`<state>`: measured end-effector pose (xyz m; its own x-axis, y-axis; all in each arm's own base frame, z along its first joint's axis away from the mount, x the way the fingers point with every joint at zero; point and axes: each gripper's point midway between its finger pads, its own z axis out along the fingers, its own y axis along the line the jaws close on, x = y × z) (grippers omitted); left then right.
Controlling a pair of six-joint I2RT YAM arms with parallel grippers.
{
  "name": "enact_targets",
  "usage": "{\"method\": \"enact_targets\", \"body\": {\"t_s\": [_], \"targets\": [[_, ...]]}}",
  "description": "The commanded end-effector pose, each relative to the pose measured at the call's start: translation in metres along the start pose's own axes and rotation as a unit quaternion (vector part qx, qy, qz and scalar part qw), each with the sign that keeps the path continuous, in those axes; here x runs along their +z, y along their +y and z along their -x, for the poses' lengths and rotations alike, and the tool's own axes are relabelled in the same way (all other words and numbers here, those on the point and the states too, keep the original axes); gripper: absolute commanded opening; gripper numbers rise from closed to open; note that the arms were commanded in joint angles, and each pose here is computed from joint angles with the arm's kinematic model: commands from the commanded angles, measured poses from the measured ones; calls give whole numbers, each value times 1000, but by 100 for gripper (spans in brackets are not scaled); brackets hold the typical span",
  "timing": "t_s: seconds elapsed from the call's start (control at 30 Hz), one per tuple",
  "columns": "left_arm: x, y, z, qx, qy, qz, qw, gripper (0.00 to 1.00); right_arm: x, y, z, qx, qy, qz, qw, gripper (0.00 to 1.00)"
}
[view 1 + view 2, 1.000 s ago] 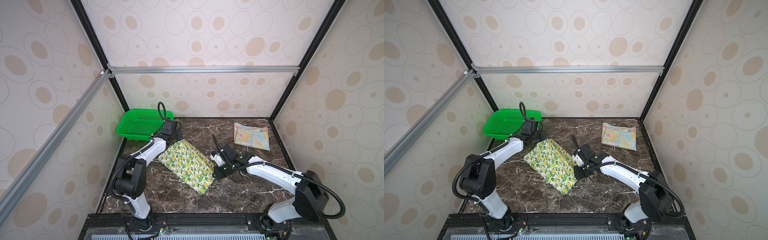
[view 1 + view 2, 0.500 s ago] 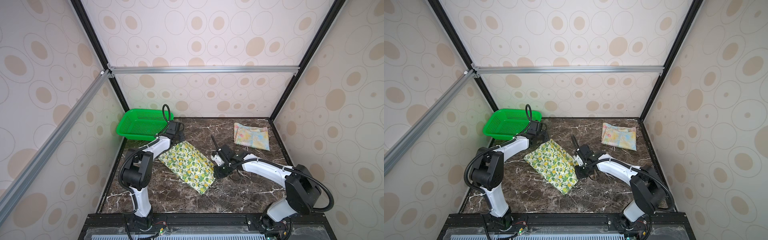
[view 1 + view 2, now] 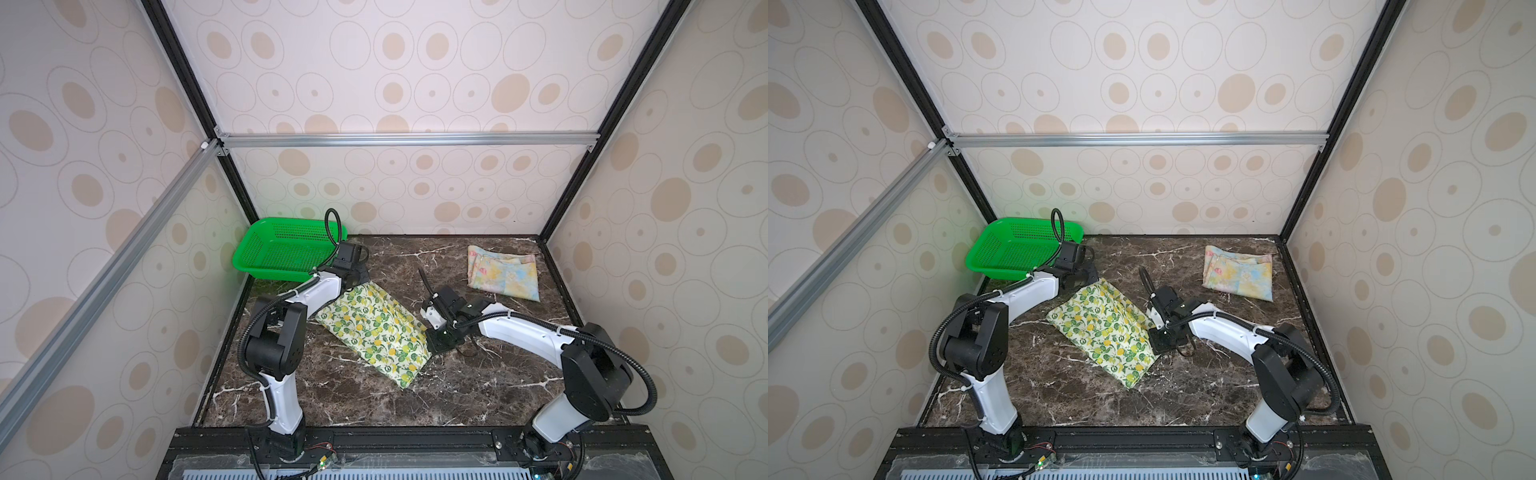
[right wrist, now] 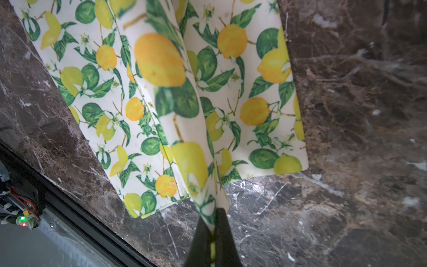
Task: Fold and stack skirts
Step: Fold the skirt at the center of the table.
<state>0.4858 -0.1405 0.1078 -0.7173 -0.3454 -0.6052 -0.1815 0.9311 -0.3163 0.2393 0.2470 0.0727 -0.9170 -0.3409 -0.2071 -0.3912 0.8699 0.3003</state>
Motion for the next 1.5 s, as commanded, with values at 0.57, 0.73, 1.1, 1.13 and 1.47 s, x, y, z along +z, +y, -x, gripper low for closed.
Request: {"method": "enact_targets", "body": {"t_s": [0.57,0.73,1.1,1.13,1.47], "targets": [[32,-16,12,10,-3,-11,1000,0,14,-22,8,12,19,-36,999,0],[34,-19,15,11,-7,-14,1000,0,14,-25,10,10,20,-46,999,0],[46,-25,13,13,-1,-28,1000,0,21,-31,11,16,28,-56,998,0],[47,-25,12,14,0,-27,1000,0,21,-31,11,15,29,-58,998,0],[39,-38,21,11,-24,-68,997,48,12,-38,19,-5,20,-80,997,33]]}}
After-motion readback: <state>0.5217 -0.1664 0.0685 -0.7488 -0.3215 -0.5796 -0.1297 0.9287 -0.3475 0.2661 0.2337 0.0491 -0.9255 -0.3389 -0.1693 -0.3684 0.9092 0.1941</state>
